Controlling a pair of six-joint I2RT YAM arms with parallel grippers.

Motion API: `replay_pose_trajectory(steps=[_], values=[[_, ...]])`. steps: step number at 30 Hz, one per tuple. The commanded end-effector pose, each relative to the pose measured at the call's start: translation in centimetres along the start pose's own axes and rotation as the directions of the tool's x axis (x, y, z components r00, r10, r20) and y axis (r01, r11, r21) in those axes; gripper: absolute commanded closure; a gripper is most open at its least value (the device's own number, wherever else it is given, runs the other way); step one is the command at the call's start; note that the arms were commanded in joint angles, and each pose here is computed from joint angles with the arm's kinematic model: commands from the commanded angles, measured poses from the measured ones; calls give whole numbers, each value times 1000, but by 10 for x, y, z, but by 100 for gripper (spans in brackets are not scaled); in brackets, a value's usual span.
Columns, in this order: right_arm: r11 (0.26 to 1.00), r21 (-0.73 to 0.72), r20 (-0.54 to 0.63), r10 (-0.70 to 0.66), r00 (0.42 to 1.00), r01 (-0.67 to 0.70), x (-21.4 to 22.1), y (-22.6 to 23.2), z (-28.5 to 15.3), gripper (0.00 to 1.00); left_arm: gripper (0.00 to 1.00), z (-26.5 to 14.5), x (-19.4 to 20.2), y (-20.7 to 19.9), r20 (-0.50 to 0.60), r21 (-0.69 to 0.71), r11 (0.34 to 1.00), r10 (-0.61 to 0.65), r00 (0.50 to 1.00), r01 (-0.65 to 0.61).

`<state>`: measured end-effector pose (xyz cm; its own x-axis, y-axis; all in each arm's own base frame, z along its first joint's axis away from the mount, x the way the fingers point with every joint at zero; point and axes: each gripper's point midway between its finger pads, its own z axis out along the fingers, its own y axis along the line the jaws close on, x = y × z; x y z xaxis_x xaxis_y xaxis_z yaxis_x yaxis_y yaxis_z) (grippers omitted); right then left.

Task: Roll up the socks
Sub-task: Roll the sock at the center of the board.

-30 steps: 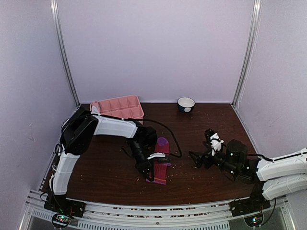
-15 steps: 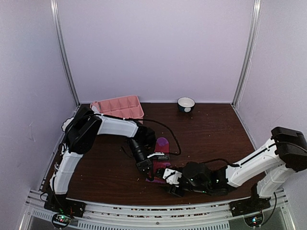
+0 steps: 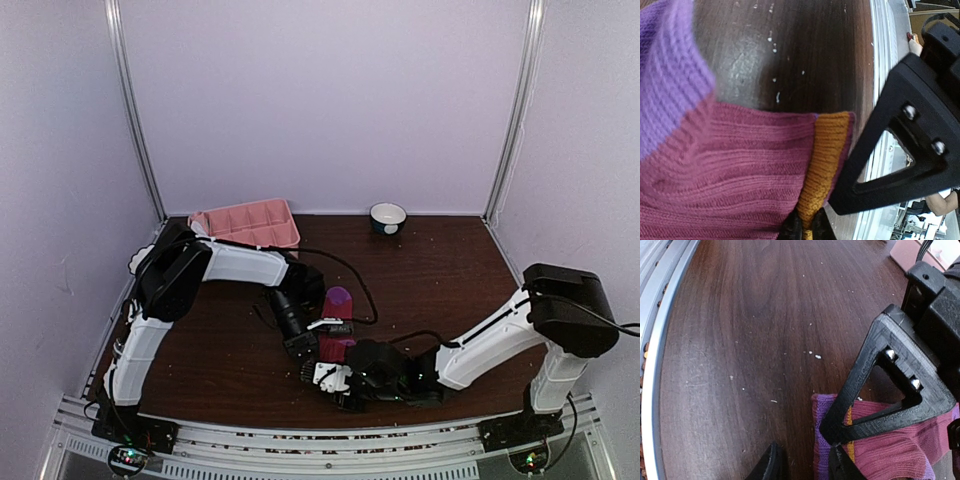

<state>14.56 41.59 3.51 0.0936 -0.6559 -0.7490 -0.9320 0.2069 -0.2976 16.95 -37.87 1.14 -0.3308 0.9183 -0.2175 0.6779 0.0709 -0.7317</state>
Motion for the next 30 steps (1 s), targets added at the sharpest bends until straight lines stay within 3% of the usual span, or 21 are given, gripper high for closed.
replay_pose_trajectory(steps=[1,21,23,26,30], values=[[1000,2,-45,9,999,-9,20,-3,3,68,100,13,39,60,-172,-205,979,-21,985,-15],[998,29,-149,59,987,-55,63,-22,-3,68,100,14,39,52,-181,-173,984,8,983,-40],[997,8,-180,74,981,-74,71,-19,0,70,91,12,35,50,-168,-177,983,23,986,-53],[990,-56,-238,116,964,-133,84,-11,2,80,73,3,26,41,-136,-180,979,71,988,-95],[965,-120,-295,190,936,-234,99,-4,-1,94,56,-17,12,26,-93,-204,965,149,984,-165]])
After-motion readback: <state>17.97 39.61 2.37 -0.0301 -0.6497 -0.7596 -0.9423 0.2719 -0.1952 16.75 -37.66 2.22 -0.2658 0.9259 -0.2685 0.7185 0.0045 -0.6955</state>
